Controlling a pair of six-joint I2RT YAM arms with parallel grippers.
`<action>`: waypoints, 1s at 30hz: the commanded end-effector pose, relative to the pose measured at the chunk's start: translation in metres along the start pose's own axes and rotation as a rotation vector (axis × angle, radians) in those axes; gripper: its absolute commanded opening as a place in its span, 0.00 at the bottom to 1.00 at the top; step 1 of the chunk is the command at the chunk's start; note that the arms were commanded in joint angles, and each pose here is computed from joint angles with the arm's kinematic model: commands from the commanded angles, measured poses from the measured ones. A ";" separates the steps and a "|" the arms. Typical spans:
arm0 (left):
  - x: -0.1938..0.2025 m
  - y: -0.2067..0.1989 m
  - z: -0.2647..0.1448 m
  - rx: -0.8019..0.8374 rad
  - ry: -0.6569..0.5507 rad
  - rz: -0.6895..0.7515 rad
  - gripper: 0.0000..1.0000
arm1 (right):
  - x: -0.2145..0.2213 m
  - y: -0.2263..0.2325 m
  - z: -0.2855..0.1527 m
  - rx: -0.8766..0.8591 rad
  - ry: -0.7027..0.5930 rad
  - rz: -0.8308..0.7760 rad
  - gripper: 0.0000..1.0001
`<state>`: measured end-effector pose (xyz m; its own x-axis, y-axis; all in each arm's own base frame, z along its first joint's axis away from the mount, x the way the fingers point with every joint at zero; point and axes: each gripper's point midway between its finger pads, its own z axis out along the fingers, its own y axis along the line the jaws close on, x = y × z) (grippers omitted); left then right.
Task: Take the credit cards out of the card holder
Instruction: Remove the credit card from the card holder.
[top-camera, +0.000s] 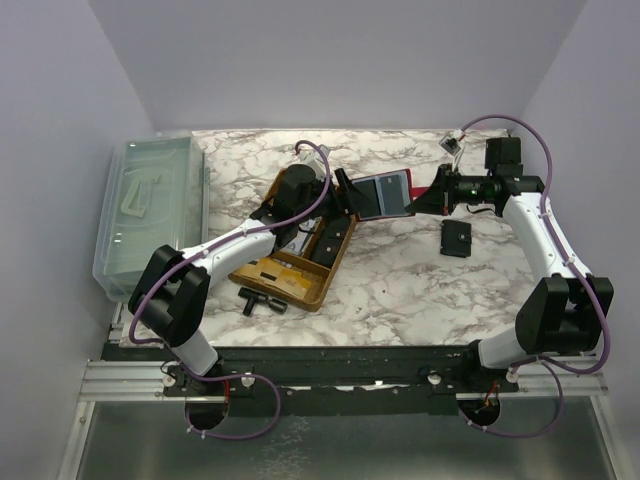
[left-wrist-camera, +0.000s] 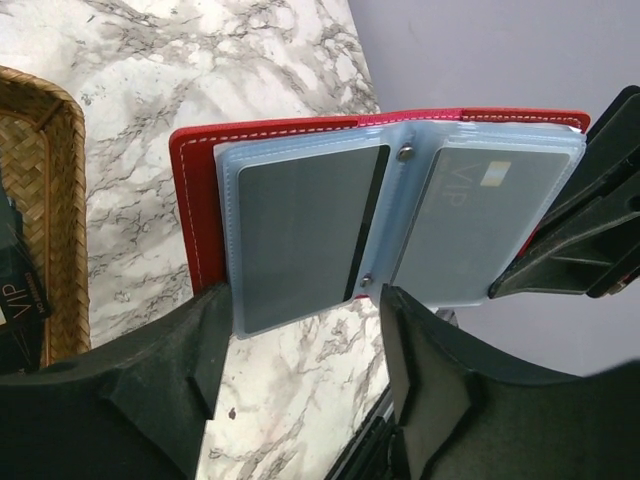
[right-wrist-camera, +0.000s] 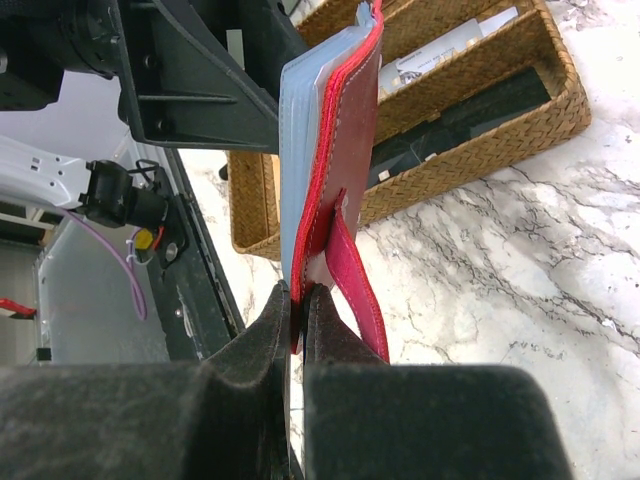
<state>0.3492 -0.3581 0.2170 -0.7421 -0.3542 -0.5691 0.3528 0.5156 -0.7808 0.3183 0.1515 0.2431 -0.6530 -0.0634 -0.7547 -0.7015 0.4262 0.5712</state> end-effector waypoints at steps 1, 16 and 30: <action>-0.012 -0.025 -0.003 0.080 -0.021 0.015 0.60 | -0.004 0.005 -0.001 -0.030 -0.021 -0.027 0.00; -0.018 -0.053 -0.008 0.218 -0.043 -0.002 0.48 | 0.007 -0.008 0.002 0.013 0.000 -0.002 0.00; -0.007 -0.030 0.005 0.149 -0.007 -0.077 0.36 | 0.006 -0.005 0.001 0.006 -0.005 -0.007 0.00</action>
<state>0.3427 -0.3763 0.2647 -0.7380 -0.4011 -0.5427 0.4409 0.3223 -0.8377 0.3178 0.1492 0.2311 -0.6693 -0.0652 -0.7402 -0.6834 0.4450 0.5787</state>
